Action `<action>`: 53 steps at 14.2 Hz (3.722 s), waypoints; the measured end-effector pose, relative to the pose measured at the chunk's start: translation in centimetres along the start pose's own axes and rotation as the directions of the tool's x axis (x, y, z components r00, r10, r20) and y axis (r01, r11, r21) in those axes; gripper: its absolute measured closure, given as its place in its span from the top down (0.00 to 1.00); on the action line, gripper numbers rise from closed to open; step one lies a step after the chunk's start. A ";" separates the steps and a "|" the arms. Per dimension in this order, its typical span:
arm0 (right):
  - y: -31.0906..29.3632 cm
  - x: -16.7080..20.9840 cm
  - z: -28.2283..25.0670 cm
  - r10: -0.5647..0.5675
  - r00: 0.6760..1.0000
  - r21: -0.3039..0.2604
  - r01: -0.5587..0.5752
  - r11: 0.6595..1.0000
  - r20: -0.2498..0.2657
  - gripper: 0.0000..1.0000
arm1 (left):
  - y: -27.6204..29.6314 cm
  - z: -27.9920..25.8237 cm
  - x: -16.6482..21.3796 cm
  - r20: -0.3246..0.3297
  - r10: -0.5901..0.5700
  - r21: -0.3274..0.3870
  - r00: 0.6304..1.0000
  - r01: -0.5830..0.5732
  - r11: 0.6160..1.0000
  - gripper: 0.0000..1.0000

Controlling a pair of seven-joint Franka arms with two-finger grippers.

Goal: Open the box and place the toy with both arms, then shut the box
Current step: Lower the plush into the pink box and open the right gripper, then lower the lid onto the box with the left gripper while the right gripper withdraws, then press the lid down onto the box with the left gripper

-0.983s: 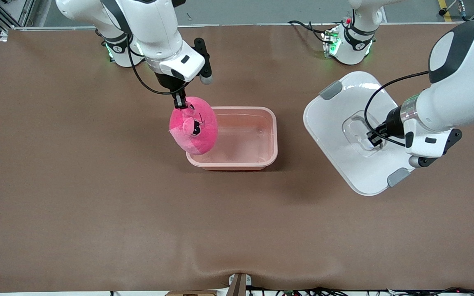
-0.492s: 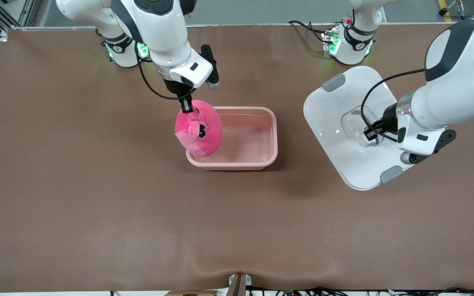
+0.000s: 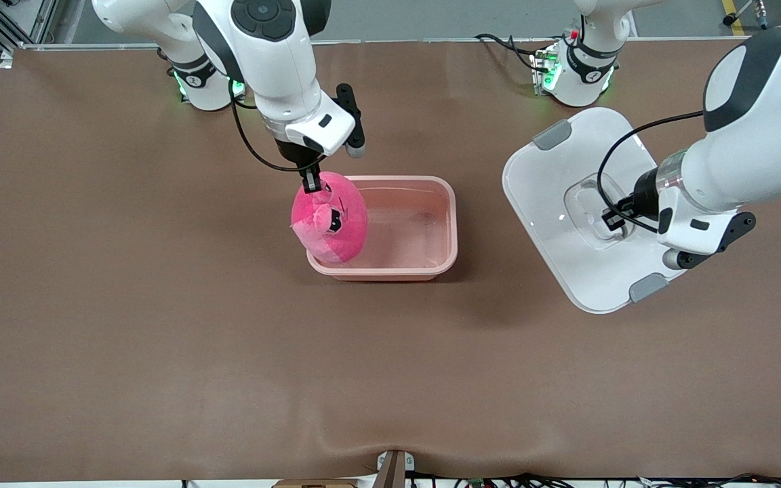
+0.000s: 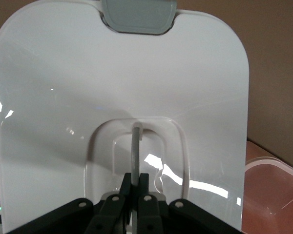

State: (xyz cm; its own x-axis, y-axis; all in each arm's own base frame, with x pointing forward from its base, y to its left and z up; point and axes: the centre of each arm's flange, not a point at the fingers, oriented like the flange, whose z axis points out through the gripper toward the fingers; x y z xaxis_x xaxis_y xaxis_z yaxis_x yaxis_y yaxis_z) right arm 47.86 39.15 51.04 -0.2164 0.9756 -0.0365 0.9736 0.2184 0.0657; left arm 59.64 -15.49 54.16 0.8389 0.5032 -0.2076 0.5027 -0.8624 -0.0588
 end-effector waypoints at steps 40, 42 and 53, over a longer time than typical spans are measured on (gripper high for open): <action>-1.2 -45.4 -6.6 0.979 -0.153 0.030 -0.987 -0.158 0.132 1.00 | 28.3 21.9 -27.4 -0.079 -0.860 -0.422 0.504 0.765 0.487 0.07; -1.5 -45.9 -6.5 0.964 -0.224 0.062 -0.970 -0.235 0.147 1.00 | 28.4 22.5 -28.2 -0.086 -0.853 -0.417 0.514 0.759 0.500 0.07; -1.6 -45.0 -6.9 0.963 -0.212 0.040 -0.974 -0.222 0.165 1.00 | 28.2 24.5 -29.7 -0.122 -0.835 -0.402 0.536 0.743 0.535 0.07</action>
State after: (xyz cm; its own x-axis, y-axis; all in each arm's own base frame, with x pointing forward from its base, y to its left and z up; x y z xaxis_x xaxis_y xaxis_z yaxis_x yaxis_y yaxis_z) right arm 55.56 -4.92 59.45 0.9956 -0.0002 -0.0934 -0.0020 -0.9998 -0.0191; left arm 43.78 -56.09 34.77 0.0552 0.9968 0.0572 0.9761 -0.0659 0.2070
